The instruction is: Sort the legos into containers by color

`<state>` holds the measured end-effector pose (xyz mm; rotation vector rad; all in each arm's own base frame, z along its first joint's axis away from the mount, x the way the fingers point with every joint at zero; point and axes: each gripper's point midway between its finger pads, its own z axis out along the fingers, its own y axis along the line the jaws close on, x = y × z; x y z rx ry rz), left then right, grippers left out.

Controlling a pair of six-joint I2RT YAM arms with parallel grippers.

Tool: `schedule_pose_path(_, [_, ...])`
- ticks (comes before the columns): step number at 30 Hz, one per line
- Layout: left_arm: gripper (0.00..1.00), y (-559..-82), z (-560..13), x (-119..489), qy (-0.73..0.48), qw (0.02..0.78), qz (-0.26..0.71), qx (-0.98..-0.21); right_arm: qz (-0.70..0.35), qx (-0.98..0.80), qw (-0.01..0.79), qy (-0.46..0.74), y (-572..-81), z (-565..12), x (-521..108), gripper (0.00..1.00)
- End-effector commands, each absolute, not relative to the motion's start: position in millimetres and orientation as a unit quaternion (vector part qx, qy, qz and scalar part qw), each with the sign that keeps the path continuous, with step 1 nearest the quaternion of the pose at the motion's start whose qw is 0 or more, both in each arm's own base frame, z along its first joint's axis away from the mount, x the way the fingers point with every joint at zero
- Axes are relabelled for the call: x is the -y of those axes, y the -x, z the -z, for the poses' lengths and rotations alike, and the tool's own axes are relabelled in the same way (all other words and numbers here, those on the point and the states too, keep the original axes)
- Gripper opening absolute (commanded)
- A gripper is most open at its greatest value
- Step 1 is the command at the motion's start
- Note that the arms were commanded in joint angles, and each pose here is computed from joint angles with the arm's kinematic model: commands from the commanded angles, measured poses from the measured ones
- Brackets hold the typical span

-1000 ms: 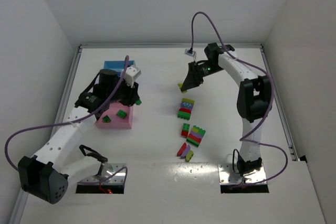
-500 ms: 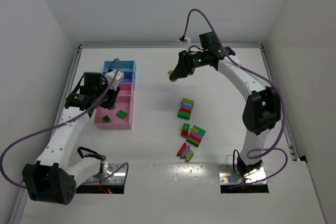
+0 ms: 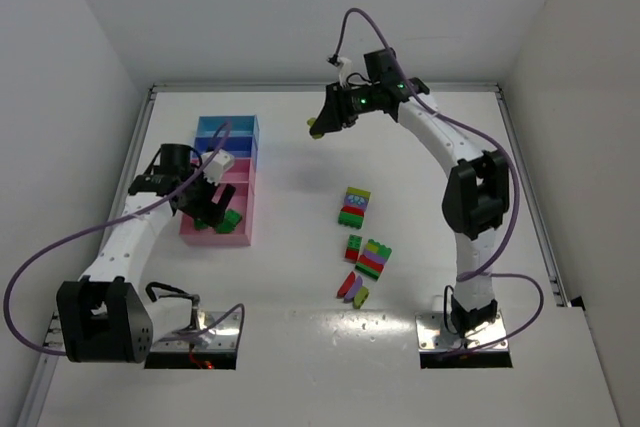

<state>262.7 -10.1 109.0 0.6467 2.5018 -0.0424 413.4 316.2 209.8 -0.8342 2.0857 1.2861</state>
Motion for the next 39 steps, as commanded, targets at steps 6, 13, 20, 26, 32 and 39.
schedule_pose_path(6, [0.97, -291.9, -166.6, 5.9, -0.181, 0.384, 0.078, -0.902, -0.416, -0.754, 0.361, 0.357, -452.2, -224.0, -384.9, 0.00])
schedule_pose_path(13, [0.97, -312.3, -215.6, 5.3, -0.136, 0.437, 0.128, -0.880, -0.410, -0.741, 0.412, 0.337, -491.5, -196.8, -423.5, 0.00])
schedule_pose_path(20, [0.97, -311.6, -215.9, 3.8, -0.103, 0.431, 0.161, -0.882, -0.426, -0.711, 0.516, 0.218, -565.5, -200.2, -439.9, 0.00])
schedule_pose_path(26, [0.97, -313.8, -216.5, 3.5, -0.099, 0.430, 0.164, -0.882, -0.471, -0.640, 0.572, 0.205, -575.0, -216.3, -465.4, 0.00])
schedule_pose_path(32, [0.97, -315.8, -217.5, 0.3, -0.091, 0.430, 0.164, -0.883, -0.502, -0.603, 0.586, 0.202, -564.4, -207.6, -489.9, 0.00])
schedule_pose_path(39, [0.97, -315.7, -217.6, -2.2, -0.083, 0.430, 0.164, -0.884, -0.503, -0.593, 0.596, 0.200, -556.4, -197.0, -510.7, 0.00])
